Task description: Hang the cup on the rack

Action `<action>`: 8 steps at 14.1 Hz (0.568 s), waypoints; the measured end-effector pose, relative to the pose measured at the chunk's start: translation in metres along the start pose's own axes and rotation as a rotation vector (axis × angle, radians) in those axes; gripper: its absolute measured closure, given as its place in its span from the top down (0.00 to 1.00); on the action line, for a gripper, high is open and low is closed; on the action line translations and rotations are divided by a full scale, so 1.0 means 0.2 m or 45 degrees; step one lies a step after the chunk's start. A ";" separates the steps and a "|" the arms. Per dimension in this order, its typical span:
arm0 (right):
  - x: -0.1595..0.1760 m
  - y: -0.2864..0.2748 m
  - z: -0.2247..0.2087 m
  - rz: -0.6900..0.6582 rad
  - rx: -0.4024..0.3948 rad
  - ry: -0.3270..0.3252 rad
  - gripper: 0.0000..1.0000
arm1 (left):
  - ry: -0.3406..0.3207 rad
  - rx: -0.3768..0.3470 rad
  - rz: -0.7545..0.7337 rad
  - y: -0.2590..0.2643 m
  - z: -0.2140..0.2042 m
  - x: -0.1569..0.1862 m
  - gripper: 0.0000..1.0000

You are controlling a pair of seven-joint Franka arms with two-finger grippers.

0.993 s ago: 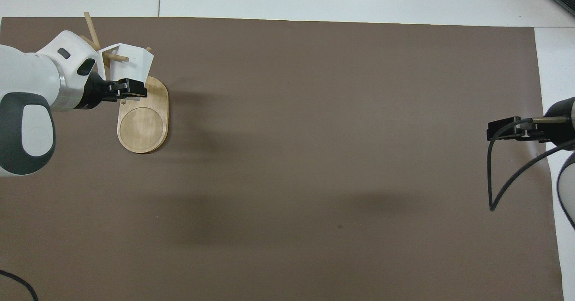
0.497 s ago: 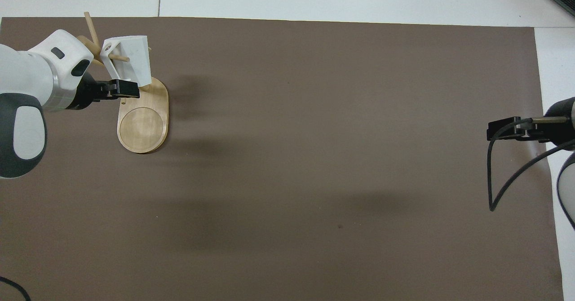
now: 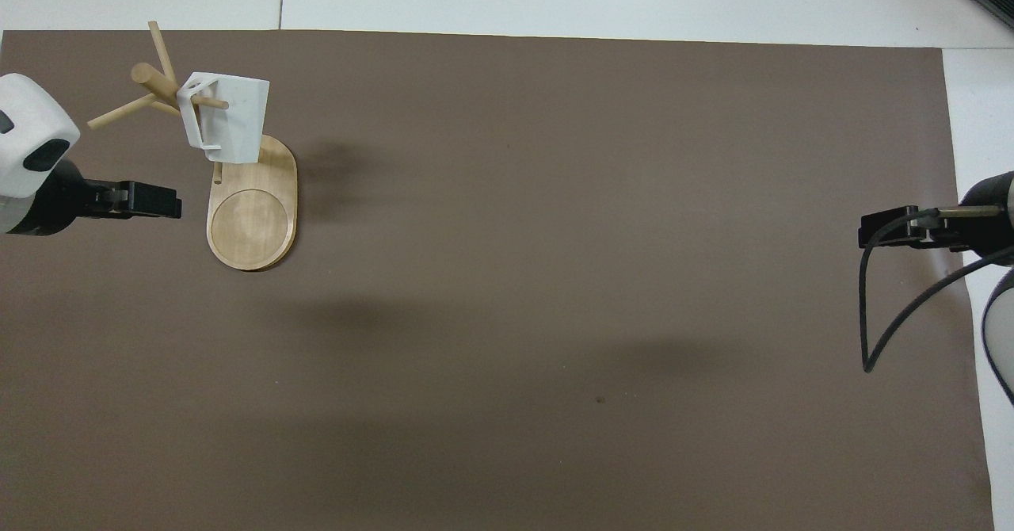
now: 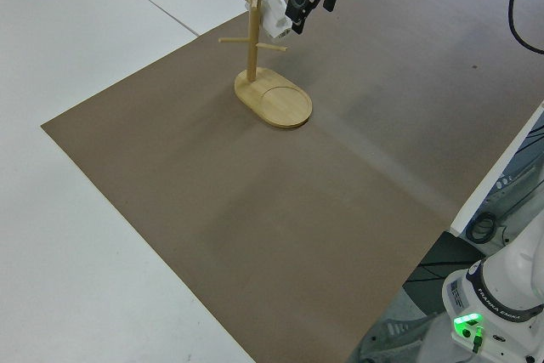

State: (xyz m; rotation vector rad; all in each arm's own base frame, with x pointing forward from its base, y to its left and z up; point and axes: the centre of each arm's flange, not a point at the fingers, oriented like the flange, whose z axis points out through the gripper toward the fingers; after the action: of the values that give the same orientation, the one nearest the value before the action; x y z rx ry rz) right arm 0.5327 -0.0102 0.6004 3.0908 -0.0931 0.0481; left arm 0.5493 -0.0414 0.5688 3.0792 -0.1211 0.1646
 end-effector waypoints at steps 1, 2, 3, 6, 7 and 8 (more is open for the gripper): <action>0.00 0.00 0.00 0.000 0.000 0.000 1.00 | -0.011 0.016 0.013 0.01 -0.07 -0.01 1.00; 0.00 0.00 0.00 0.000 0.000 0.000 1.00 | -0.019 0.023 0.022 0.01 -0.14 -0.01 1.00; 0.00 0.00 0.00 0.000 0.000 0.000 1.00 | -0.029 0.026 0.029 0.02 -0.20 0.00 1.00; 0.00 0.00 0.00 0.000 0.000 0.000 1.00 | -0.059 0.024 0.047 0.05 -0.32 0.01 1.00; 0.00 0.00 0.00 0.000 0.000 0.000 1.00 | -0.076 0.022 0.054 0.05 -0.33 0.02 1.00; 0.00 0.00 0.00 0.000 0.000 0.000 1.00 | -0.090 0.020 0.068 0.06 -0.33 0.03 1.00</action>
State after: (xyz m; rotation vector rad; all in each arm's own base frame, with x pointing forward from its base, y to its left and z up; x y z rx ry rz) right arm 0.5327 -0.0102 0.6004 3.0907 -0.0931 0.0481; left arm 0.5477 -0.0490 0.6361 3.1001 -0.2067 0.0591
